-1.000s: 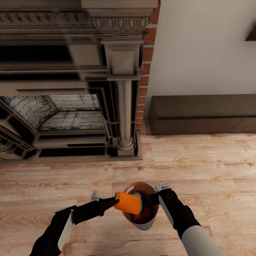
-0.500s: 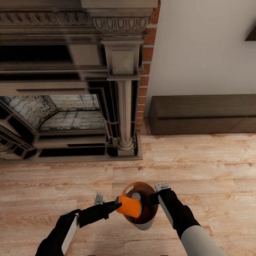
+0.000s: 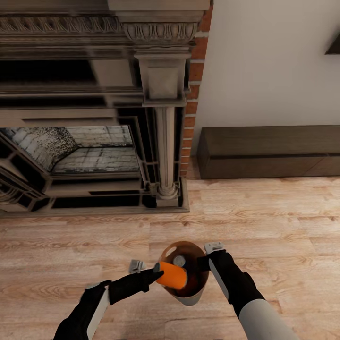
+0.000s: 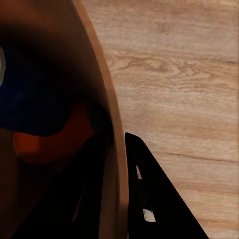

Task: Put the three can of soda from the living room inside the tash can in the kitchen.

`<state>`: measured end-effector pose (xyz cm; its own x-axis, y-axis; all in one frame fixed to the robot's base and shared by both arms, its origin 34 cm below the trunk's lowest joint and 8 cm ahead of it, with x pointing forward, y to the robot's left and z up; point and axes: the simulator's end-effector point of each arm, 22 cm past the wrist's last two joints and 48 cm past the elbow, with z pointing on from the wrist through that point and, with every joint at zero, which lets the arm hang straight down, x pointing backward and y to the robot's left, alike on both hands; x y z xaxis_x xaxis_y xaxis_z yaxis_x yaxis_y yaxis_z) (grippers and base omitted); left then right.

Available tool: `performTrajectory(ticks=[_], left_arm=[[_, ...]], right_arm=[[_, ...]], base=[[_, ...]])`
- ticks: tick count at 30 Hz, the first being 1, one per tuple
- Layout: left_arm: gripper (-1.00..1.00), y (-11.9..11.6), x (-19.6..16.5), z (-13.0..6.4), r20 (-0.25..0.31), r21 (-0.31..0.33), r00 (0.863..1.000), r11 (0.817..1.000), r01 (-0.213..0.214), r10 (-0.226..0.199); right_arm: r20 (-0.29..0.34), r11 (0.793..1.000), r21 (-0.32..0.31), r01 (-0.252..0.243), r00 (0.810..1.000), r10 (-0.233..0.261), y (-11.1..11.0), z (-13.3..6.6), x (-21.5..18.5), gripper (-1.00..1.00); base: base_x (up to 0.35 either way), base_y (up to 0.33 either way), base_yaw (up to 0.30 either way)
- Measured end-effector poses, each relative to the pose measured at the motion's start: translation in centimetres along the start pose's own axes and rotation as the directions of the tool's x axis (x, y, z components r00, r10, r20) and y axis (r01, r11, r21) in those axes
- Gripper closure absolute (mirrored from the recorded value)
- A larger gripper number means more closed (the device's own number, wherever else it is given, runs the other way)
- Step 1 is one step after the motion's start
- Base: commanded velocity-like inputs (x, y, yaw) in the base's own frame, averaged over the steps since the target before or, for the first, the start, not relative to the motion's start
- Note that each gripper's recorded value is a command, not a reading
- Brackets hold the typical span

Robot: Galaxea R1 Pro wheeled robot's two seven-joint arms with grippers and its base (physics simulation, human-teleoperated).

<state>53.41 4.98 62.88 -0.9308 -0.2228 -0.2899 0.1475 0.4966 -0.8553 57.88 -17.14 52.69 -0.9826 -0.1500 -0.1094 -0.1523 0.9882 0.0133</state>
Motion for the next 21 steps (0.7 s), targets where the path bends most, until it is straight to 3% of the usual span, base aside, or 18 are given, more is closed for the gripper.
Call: performTrajectory(ticks=[17, 21], left_arm=[[1.00, -0.1, 0.3, 1.5, 0.005, -0.044, 1.000, 0.999, 0.010, -0.010], [1.00, 0.2, 0.7, 1.5, -0.015, -0.057, 1.000, 0.998, -0.007, 0.006]], right_arm=[[0.001, 1.000, -0.001, 0.004, 1.000, -0.004, 0.3, 0.0, -0.1, 1.00], [0.003, 1.000, -0.004, 0.004, 1.000, -0.004, 0.6, -0.1, -0.2, 1.00]], base=[[0.000, 0.000, 0.000], [0.000, 0.000, 0.000]])
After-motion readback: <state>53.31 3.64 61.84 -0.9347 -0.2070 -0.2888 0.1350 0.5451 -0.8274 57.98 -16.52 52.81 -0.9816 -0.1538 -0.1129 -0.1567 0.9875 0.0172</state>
